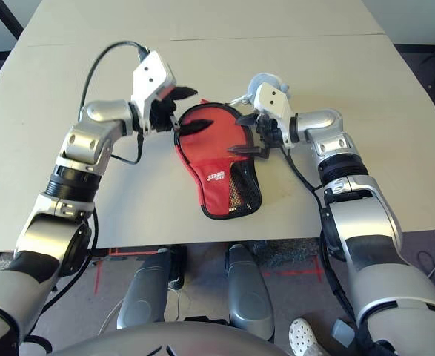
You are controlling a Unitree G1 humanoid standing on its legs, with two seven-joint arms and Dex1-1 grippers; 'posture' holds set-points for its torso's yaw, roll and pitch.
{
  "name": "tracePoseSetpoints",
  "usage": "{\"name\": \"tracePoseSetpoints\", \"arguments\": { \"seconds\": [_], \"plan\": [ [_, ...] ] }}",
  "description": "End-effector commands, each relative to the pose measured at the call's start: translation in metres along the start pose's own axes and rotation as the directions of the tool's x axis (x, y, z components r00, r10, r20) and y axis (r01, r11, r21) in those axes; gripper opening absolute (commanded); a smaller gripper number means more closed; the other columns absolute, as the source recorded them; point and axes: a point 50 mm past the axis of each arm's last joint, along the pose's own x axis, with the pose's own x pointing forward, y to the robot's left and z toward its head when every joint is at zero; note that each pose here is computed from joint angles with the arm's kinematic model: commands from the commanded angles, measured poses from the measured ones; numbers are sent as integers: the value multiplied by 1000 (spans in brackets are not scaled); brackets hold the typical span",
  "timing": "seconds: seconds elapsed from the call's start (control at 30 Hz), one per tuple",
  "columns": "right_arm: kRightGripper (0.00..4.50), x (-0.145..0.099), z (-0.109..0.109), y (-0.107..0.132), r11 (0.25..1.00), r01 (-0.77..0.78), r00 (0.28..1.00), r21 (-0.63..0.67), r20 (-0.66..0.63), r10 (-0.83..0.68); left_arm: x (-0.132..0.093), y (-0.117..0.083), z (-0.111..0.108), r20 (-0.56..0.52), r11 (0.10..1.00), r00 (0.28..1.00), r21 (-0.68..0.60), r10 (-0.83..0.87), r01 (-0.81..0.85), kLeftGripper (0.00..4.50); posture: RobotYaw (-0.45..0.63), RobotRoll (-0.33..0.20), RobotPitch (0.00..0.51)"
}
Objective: Store the ping-pong paddle in its case and zip it.
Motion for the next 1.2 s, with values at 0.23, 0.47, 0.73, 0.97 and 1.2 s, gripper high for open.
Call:
{"name": "tracePoseSetpoints", "arguments": {
  "seconds": [0.23, 0.47, 0.73, 0.97, 1.2],
  "plan": [
    [4500, 0, -25, 9, 996, -47, 992, 79, -114, 56, 4, -12, -43, -125, 994, 992, -110, -4, -10, 4485, -27, 0, 221],
    [4500, -15, -7, -2, 996, -19, 999, 90, -46, 23, 4, -22, -71, -195, 989, 981, -147, -18, -11, 4485, -36, 0, 222],
    [4500, -36, 43, -23, 996, 32, 993, 88, 111, -42, 6, -29, -79, -214, 988, 977, -151, -24, -9, 4485, -45, 0, 225],
    [4500, -50, 77, -50, 961, 268, 947, 63, 167, -275, 9, -37, -81, -215, 987, 976, -161, -34, -1, 4485, -41, 0, 226],
    [4500, -63, 55, -65, 850, 504, 859, 153, 15, -512, 9, -45, -80, -209, 986, 977, -168, -38, 2, 4485, -17, 0, 228]
  ]
}}
